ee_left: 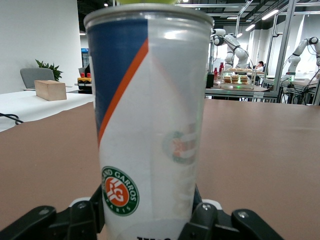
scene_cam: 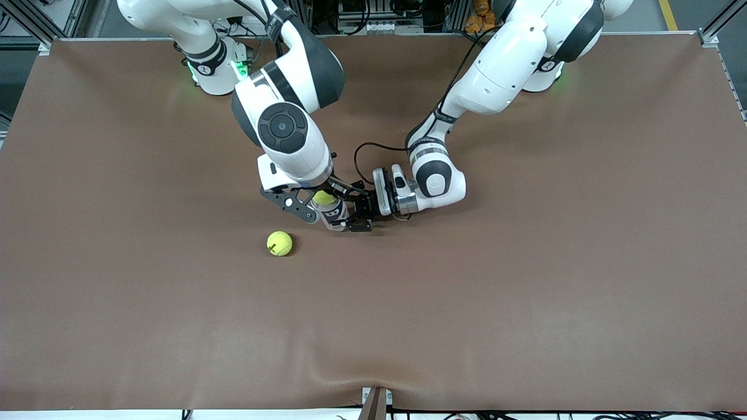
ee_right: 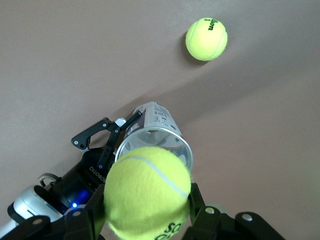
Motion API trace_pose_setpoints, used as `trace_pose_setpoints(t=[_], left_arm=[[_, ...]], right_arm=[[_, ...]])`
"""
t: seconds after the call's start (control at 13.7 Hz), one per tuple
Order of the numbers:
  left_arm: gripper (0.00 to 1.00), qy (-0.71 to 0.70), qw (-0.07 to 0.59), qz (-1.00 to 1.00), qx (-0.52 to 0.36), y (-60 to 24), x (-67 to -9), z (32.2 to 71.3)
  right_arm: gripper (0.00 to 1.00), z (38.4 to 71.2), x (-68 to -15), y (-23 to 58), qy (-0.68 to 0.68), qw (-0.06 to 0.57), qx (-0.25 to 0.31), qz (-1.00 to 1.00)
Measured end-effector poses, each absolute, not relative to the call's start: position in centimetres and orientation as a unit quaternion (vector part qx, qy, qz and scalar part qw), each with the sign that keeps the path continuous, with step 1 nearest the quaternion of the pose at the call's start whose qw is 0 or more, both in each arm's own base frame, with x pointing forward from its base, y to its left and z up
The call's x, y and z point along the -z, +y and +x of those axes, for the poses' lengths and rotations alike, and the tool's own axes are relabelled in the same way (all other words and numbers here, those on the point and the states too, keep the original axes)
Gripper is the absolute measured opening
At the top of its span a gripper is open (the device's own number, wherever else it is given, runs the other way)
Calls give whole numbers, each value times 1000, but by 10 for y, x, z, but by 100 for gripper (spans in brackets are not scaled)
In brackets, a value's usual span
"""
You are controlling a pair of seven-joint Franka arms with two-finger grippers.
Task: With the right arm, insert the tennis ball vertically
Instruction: 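Open the right gripper to drop the ball into the can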
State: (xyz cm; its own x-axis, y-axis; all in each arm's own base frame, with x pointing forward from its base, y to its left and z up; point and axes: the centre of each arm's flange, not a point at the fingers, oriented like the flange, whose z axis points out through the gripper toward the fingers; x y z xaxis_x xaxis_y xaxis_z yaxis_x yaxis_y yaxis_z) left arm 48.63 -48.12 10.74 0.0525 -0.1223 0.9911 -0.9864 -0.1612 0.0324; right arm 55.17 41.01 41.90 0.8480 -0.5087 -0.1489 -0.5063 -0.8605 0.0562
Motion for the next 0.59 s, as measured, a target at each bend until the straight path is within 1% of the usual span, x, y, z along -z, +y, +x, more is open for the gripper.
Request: trace_pose_setpoints(t=[0.51, 0.59], left_arm=[[63, -478, 437, 579, -495, -481, -107, 486], [63, -478, 437, 579, -495, -481, -107, 486]], right_arm=[[68, 553, -417, 410, -265, 10, 80, 961], [73, 554, -417, 409, -265, 11, 81, 961]])
